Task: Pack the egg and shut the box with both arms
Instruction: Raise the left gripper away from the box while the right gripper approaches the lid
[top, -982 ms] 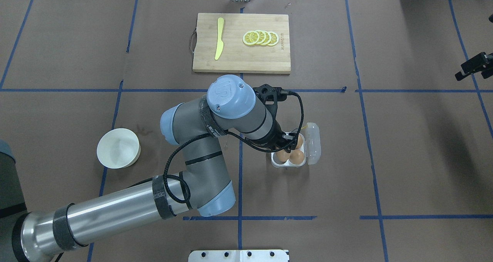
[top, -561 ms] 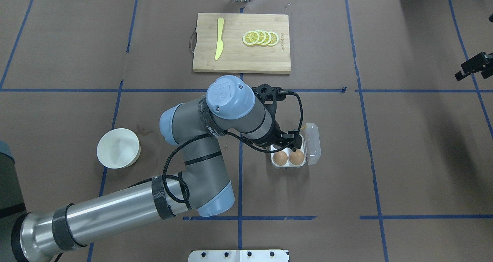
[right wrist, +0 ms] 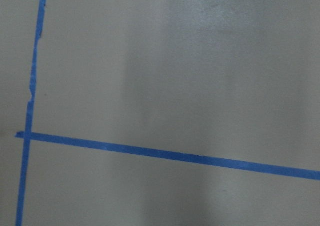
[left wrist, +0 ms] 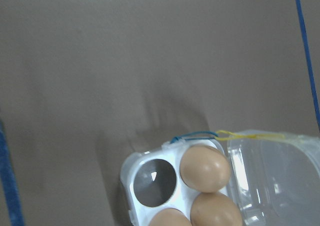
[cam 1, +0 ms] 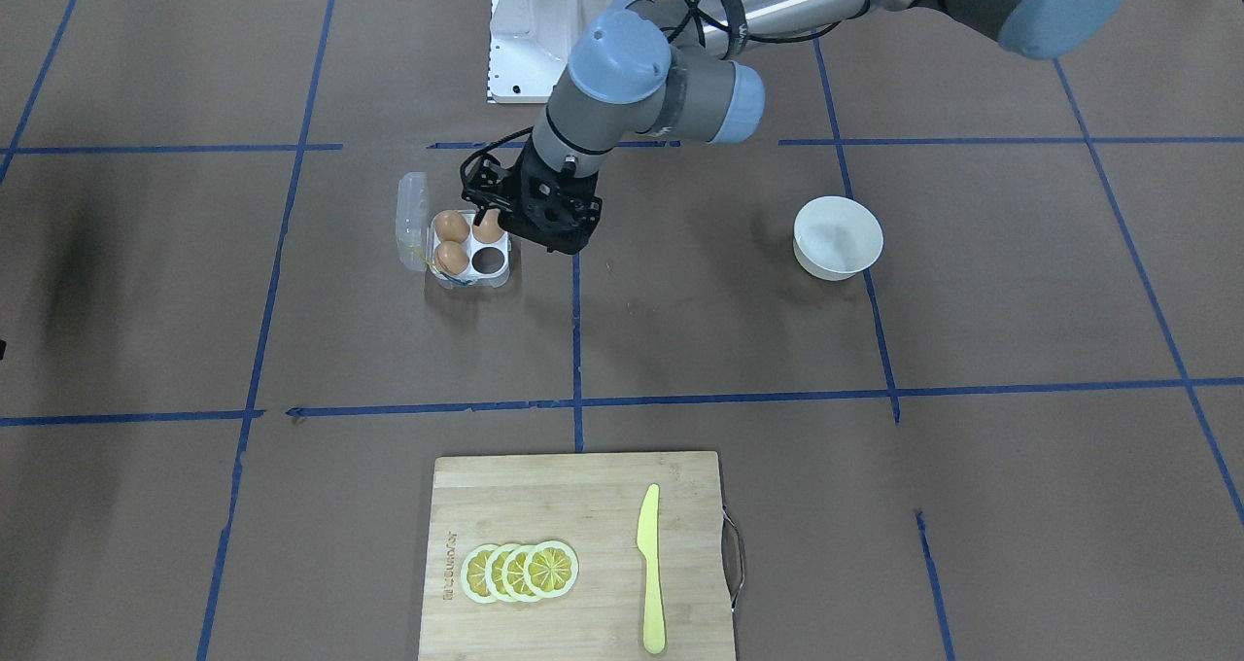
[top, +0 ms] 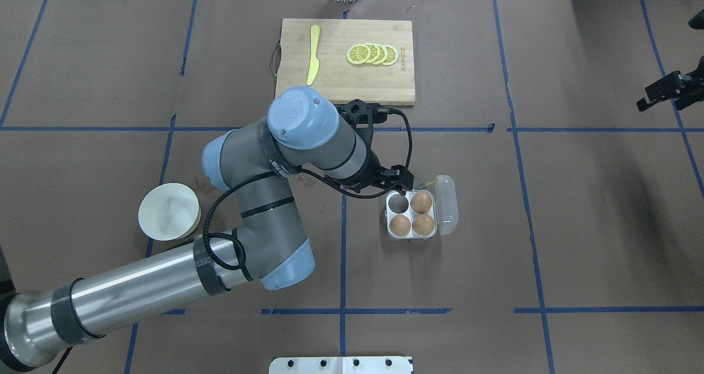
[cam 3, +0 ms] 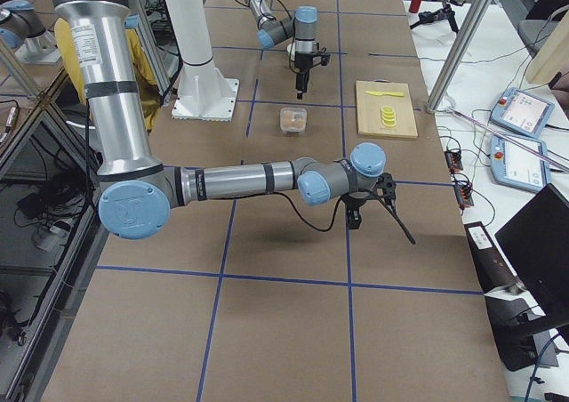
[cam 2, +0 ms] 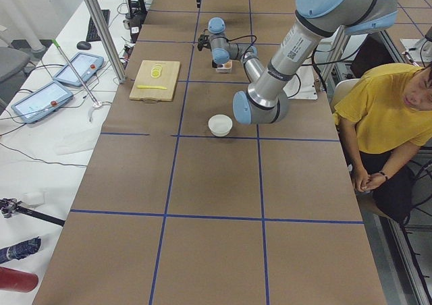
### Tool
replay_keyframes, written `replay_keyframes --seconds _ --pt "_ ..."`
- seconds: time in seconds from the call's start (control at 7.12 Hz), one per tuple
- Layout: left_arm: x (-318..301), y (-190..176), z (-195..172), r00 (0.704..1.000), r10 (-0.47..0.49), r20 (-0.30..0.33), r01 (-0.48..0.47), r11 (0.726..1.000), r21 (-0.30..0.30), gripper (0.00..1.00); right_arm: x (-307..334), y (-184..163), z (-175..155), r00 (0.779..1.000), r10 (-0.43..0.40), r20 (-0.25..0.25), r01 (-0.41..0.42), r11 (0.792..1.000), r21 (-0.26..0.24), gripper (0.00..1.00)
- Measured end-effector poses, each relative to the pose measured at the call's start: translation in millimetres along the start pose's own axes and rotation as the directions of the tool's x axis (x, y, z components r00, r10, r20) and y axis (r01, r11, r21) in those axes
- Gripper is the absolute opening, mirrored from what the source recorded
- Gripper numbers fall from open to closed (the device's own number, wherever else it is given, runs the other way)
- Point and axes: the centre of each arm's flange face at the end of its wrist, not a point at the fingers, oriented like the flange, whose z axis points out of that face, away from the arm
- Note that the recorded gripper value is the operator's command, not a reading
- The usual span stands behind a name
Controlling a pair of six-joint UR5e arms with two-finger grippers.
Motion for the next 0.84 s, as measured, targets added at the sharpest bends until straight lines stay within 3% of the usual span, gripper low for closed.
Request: replay_keyframes --seconds 0.14,0.28,0.42,0.7,0.84 --pt "-50.1 -12.9 -34.0 1.000 0.025 0.014 -0.025 1.000 0.005 0.97 -39.0 9.7 24.3 0.999 0.035 0.033 -0.036 0.999 0.033 1.00" --pt "-100.6 -23.8 -69.9 0.997 0.053 0.047 -0.054 0.998 0.020 0.97 -82.5 28.4 52.4 0.995 0.059 0.076 -0.064 0.996 0.065 0.87" --pt "-140.3 -35.6 -101.1 0.993 0.080 0.091 -0.084 0.996 0.040 0.97 -133.4 51.1 71.5 0.988 0.092 0.123 -0.103 0.992 0.078 0.01" --pt "-197.6 -68.1 -157.1 0.975 0.128 0.181 -0.140 0.988 0.057 0.97 -217.1 110.1 86.9 0.966 0.169 0.198 -0.181 0.983 0.044 0.00" --pt "-216.9 -81.2 -179.1 0.964 0.157 0.215 -0.171 0.984 0.052 0.97 -243.9 128.1 91.2 0.962 0.167 0.217 -0.178 0.984 0.032 0.00"
